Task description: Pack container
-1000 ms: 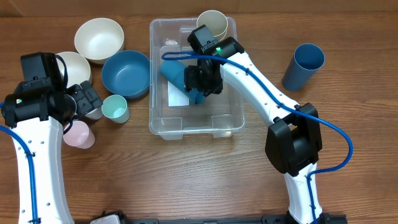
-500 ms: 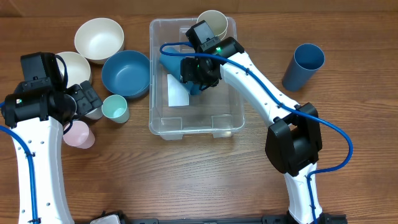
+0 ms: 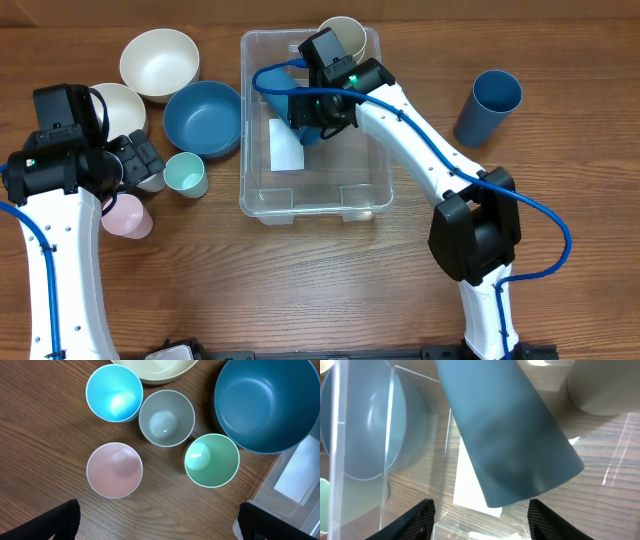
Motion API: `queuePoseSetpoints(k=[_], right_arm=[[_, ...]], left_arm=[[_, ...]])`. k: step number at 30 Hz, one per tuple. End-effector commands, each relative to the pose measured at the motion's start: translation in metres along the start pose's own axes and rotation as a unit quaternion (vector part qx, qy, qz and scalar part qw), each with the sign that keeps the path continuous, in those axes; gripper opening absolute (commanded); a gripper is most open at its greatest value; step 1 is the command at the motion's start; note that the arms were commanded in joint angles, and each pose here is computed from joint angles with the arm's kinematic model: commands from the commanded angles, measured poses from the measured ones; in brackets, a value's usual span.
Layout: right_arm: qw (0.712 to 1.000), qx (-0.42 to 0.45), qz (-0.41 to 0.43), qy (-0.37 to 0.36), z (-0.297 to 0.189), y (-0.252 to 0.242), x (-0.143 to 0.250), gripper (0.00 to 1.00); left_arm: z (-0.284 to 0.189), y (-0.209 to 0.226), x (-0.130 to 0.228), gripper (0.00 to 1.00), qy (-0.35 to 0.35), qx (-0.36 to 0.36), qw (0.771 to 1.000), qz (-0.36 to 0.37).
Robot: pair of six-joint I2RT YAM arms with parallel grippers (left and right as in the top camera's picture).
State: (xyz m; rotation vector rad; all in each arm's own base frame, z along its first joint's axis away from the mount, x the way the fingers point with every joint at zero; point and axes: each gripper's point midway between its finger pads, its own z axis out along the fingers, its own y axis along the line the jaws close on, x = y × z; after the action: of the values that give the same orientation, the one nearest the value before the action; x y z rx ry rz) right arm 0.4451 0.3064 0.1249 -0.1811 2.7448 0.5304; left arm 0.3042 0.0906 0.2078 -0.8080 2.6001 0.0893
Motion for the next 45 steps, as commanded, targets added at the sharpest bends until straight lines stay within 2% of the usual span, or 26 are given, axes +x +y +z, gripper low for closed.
queuePoseSetpoints(k=[1,12,19,25,34,45], right_arm=[[0.999,-0.008,-0.010,-0.032,-0.030,0.010,-0.011,0.62],[0.999,0.015,0.018,0.032,-0.028,0.010,0.026,0.64],[0.999,0.009,-0.008,0.045,-0.024,0.035,0.044,0.66],[0.998,0.056,-0.010,0.036,-0.019,0.017,0.044,0.68],[0.998,0.057,-0.011,0.030,0.010,0.007,0.051,0.68],[0.997,0.042,-0.063,-0.034,0.013,0.016,0.020,0.68]], left_arm=[[-0.005,-0.002,-0.006,1.00,-0.008,0.007,1.000,-0.010],[-0.005,-0.002,-0.006,1.00,-0.008,0.007,1.000,-0.010],[-0.005,-0.002,-0.006,1.00,-0.008,0.007,1.000,-0.010],[-0.005,-0.002,-0.006,1.00,-0.008,0.007,1.000,-0.010],[-0.005,-0.002,-0.006,1.00,-0.008,0.007,1.000,-0.010],[-0.005,-0.002,-0.006,1.00,-0.008,0.007,1.000,-0.010]])
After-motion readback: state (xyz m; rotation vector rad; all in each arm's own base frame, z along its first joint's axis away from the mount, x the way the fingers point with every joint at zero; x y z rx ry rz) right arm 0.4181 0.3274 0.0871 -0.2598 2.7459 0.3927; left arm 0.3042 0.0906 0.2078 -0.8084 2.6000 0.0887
